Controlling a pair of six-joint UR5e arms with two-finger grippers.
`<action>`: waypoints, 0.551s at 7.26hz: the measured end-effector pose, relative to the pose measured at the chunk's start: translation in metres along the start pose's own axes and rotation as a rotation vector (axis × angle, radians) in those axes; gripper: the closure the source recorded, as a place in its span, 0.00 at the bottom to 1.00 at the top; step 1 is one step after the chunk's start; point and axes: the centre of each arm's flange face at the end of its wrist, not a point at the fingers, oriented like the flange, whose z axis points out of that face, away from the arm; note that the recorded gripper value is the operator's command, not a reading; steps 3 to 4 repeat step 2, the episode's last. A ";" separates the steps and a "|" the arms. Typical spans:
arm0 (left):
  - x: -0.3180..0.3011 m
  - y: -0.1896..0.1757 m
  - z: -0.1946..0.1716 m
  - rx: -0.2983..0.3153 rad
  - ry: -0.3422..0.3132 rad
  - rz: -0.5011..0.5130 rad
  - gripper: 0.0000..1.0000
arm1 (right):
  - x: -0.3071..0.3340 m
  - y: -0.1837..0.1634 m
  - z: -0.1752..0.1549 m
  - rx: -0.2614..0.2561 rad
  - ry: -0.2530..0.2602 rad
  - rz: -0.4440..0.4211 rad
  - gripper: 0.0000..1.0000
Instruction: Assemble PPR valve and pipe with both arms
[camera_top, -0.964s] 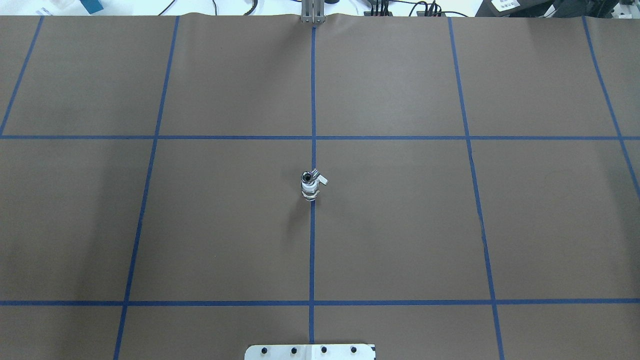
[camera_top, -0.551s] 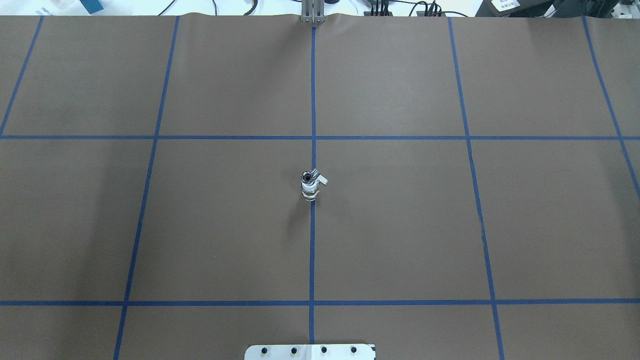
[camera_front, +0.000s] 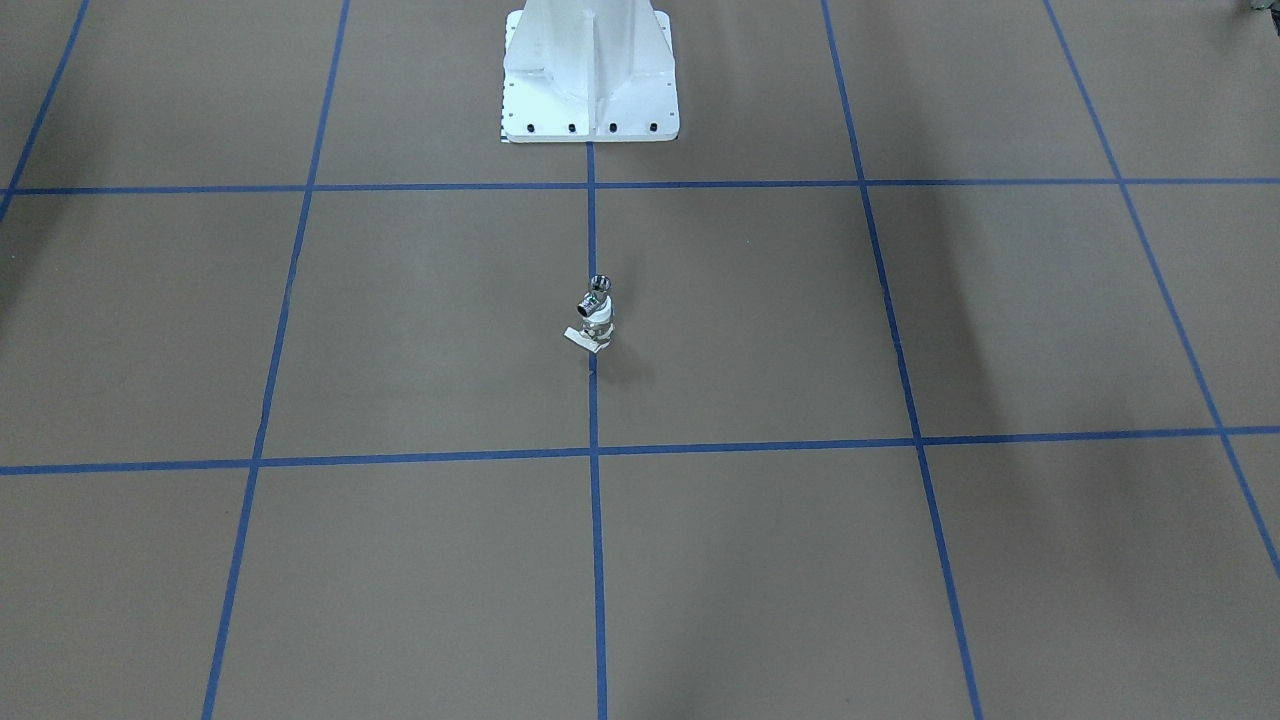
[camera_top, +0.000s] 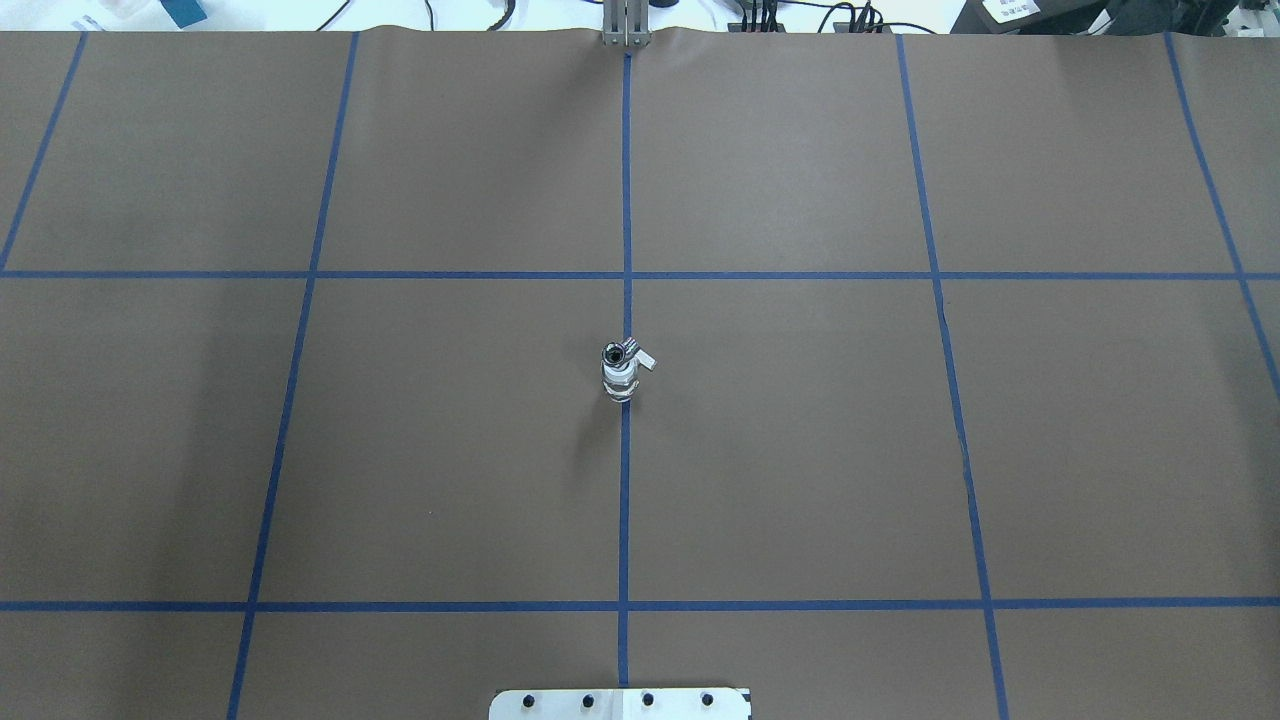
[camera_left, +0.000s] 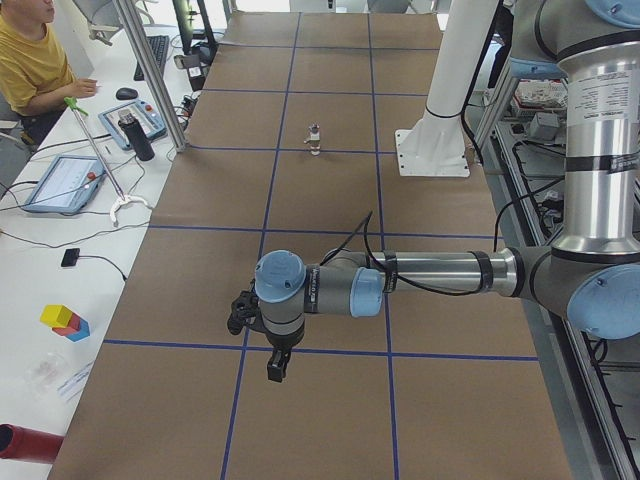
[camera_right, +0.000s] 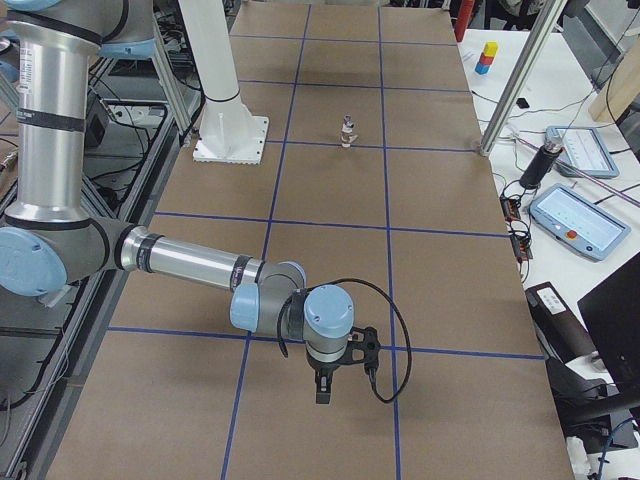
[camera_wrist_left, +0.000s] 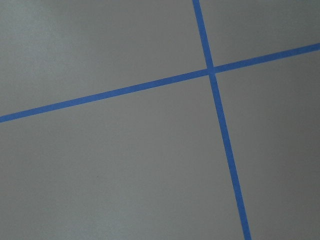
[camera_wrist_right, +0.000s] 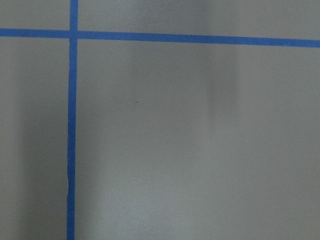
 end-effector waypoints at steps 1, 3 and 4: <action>0.000 0.000 0.000 0.000 0.000 0.000 0.00 | 0.001 0.001 0.002 -0.003 0.000 0.003 0.00; 0.000 0.002 0.001 -0.002 0.000 -0.002 0.00 | 0.002 0.001 0.002 -0.005 -0.001 0.005 0.00; 0.000 0.002 0.001 -0.002 0.000 -0.002 0.00 | 0.002 0.001 0.002 -0.005 -0.001 0.005 0.00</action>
